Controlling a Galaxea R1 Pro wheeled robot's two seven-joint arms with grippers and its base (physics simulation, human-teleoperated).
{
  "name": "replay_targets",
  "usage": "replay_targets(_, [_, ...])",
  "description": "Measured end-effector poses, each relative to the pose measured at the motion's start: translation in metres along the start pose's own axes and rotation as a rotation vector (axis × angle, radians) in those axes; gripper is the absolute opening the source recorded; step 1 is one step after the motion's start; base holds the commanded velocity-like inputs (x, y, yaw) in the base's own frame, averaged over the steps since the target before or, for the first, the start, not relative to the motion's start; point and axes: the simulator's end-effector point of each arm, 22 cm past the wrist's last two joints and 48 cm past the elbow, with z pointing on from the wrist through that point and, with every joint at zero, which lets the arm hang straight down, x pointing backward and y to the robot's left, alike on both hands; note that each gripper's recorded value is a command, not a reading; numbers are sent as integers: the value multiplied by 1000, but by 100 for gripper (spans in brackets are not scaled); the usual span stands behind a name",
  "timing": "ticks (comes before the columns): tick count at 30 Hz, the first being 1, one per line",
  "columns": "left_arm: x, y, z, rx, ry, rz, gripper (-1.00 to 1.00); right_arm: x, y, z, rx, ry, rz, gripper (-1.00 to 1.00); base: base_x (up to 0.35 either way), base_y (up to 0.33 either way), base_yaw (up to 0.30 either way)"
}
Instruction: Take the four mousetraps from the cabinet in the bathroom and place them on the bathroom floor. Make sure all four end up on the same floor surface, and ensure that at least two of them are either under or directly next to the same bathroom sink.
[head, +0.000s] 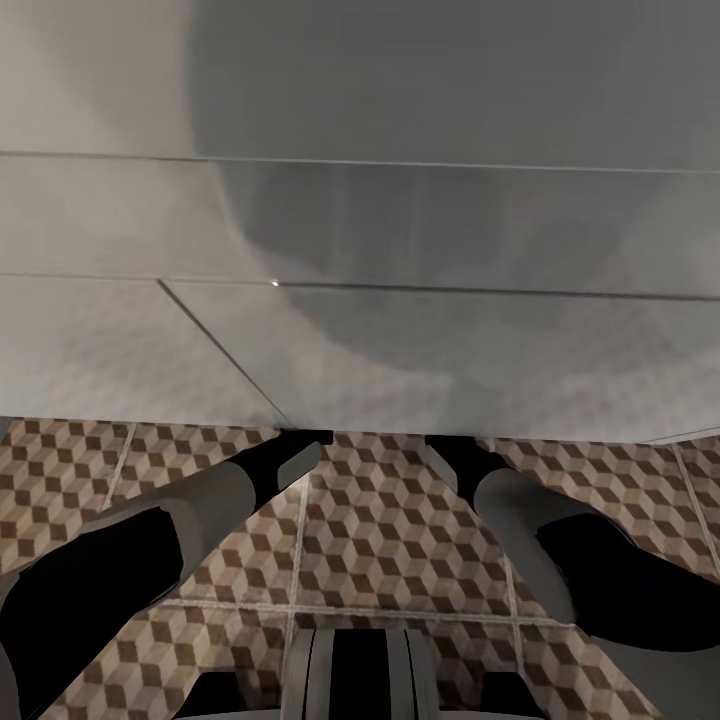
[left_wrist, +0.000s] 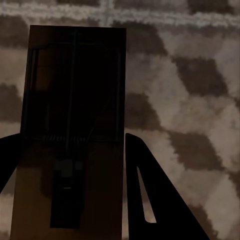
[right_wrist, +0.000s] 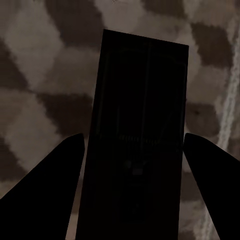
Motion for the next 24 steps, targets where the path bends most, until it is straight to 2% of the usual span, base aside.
replay_targets(8, [0,0,0,0,0,0,-100,-5,1,-1,-4,-14,2,-100,0,0,0])
replay_targets(15, [2,-1,2,1,4,0,-100,-10,5,-1,-13,-27,23,-100,0,0,0])
replay_targets(24, [8,0,5,1,13,1,-100,-13,4,1,-9,-37,9,-100,0,0,3])
